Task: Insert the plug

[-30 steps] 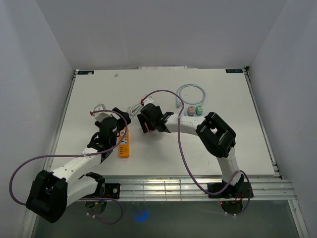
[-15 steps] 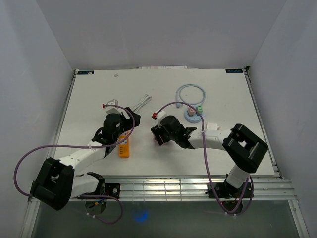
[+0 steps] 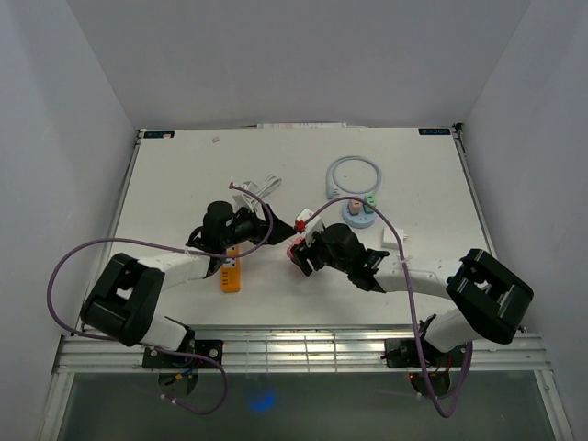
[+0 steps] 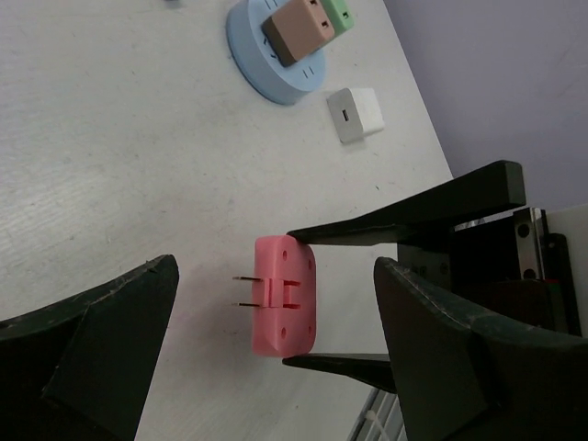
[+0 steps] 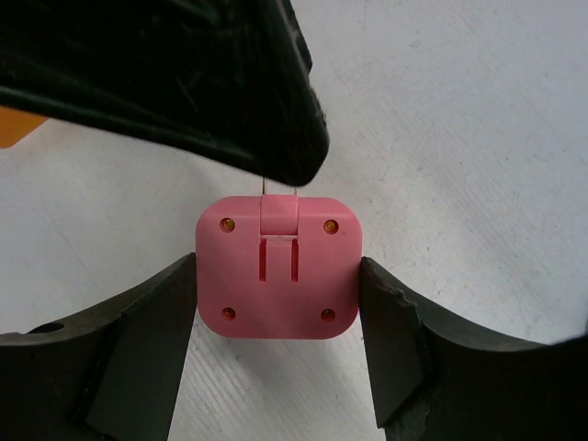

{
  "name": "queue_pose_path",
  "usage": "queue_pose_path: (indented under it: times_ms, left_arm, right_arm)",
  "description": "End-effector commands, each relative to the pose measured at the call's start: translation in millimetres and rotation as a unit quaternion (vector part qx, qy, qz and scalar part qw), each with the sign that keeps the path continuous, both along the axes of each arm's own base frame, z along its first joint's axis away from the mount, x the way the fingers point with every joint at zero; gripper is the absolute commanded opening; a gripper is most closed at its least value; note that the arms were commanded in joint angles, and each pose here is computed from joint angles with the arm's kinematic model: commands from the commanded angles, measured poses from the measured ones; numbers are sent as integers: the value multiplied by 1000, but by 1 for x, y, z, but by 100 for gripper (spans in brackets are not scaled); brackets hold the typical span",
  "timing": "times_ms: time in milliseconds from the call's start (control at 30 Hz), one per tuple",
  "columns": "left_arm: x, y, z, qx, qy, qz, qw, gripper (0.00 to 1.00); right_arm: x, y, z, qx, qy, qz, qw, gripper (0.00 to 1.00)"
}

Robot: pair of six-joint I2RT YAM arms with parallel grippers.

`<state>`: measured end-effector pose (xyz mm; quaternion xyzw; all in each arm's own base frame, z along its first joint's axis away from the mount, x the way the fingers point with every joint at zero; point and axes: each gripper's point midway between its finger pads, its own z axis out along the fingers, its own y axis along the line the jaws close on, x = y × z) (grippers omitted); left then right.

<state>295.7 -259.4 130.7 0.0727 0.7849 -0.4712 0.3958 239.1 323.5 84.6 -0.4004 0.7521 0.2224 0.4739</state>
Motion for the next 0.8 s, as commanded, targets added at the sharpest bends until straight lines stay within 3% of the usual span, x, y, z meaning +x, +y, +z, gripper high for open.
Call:
queue_pose_path:
  times_ms: [0,200,767]
  left_arm:
    - [-9,-16,24,-43,-11,-59,997,98]
    - [-17,-27,18,-65,17,-104,992,98]
    - [-25,-41,7,-89,50,-151,983,58]
  right_arm:
    - [10,4,30,34,-50,-8,998,28]
    - [14,3,41,37,-65,-16,997,28]
    - [14,12,58,47,-77,7,996,28]
